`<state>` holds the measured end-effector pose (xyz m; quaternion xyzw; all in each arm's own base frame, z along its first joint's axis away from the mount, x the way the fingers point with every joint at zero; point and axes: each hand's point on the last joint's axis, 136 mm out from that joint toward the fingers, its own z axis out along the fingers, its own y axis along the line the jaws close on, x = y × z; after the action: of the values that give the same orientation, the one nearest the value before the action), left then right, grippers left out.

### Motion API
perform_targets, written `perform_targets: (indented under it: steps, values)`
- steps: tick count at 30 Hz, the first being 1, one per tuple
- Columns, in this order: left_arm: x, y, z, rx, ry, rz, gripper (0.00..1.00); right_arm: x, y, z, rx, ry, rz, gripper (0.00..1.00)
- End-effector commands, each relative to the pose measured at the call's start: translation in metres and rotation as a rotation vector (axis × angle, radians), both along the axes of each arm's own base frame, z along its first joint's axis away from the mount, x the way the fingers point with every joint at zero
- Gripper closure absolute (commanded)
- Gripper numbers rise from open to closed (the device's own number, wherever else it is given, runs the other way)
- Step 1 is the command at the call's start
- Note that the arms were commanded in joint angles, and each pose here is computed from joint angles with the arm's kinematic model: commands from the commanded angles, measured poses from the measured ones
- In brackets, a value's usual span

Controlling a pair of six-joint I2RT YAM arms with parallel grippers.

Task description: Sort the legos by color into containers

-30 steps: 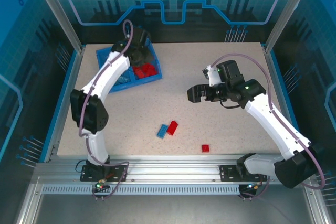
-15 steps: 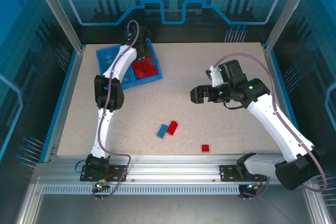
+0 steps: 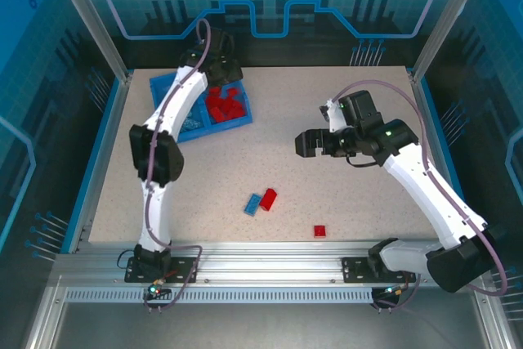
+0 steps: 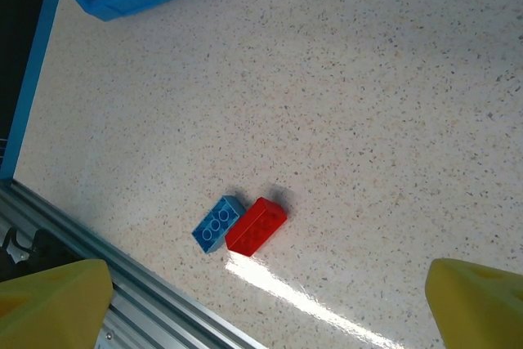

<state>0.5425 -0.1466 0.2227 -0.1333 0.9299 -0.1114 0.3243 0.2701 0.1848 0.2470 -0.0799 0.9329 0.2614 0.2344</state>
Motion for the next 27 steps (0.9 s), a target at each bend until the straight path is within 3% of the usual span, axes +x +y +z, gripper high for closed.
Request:
perform_targets:
  steps: [1,5,10,13,17,27]
  values:
    - [-0.074,-0.073,0.047,-0.022,-0.066,-0.279,0.43,0.008,-0.002,-0.008,0.005,0.008,-0.023,0.00]
    - [-0.162,-0.115,0.015,0.042,0.039,-0.474,0.42,0.005,-0.005,-0.015,-0.010,0.030,0.000,0.00]
    - [-0.250,-0.143,-0.032,0.038,0.154,-0.562,0.41,-0.003,-0.015,-0.021,-0.016,0.049,-0.008,0.00]
    - [-0.283,-0.147,-0.064,0.046,0.245,-0.564,0.40,-0.010,-0.020,-0.027,-0.006,0.070,-0.015,0.00]
    - [-0.307,-0.148,-0.106,0.083,0.357,-0.646,0.33,-0.019,-0.025,-0.034,0.004,0.093,-0.030,0.00]
    - [-0.307,-0.149,-0.166,0.237,0.496,-0.777,0.30,-0.027,-0.033,-0.038,0.003,0.094,-0.061,0.00]
